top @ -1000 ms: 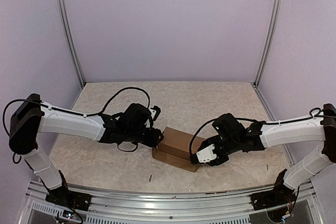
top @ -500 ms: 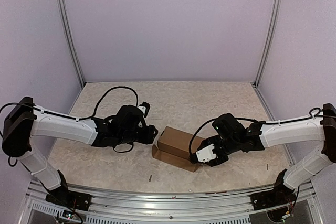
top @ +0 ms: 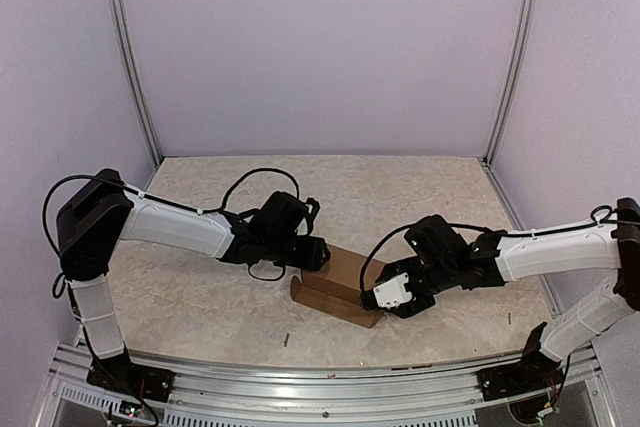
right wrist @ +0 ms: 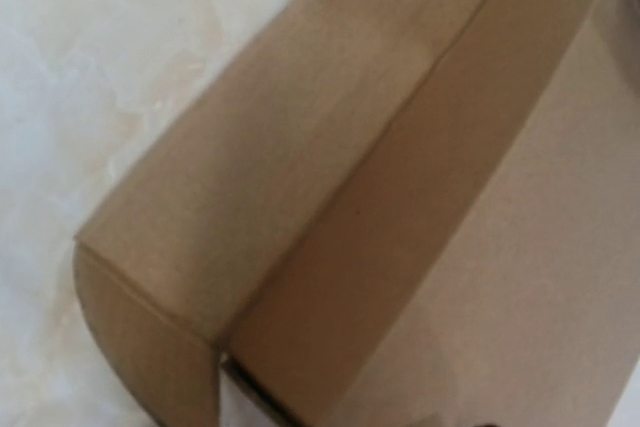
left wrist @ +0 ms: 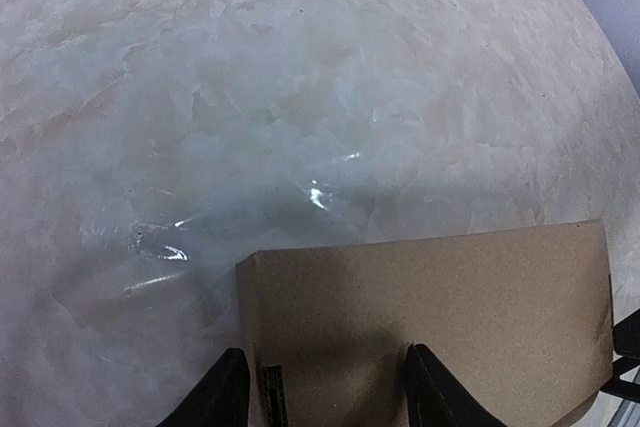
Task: Fold the paper box
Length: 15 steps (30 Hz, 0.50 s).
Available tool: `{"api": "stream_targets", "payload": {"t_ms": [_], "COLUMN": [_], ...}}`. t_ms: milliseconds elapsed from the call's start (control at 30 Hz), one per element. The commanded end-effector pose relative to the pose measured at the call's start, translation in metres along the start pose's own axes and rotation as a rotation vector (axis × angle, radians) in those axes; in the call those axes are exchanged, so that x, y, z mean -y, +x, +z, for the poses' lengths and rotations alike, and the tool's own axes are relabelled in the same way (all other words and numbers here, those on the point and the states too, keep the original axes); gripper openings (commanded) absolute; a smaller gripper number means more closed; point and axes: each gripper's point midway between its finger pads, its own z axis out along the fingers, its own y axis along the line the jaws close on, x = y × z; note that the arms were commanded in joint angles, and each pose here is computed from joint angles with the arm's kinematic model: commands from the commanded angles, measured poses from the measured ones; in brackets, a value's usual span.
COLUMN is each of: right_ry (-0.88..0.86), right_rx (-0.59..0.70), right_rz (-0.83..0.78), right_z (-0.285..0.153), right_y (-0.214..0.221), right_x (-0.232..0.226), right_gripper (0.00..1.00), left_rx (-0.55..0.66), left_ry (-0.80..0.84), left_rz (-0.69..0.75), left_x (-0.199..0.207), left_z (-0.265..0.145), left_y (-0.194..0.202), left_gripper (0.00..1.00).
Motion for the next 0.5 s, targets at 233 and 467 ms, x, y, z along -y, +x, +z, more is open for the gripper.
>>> {"api": "stream_targets", "payload": {"t_ms": [233,467], "right_ry": [-0.035,-0.082], "right_rx": [0.024,0.011], "right_rz": [-0.029,-0.026], "right_z": [-0.001,-0.002], "right_y": [-0.009,-0.007], "right_x": [-0.011,-0.021], "right_gripper": [0.66,0.66], "left_rx": [-0.008,0.041], "left_ry": [0.124,0.189], "left_rz": [0.156,0.272], "left_x": [0.025,0.038], "left_z": [0.013,0.024], "left_y": [0.016,0.007], "left_gripper": [0.47,0.46]}}
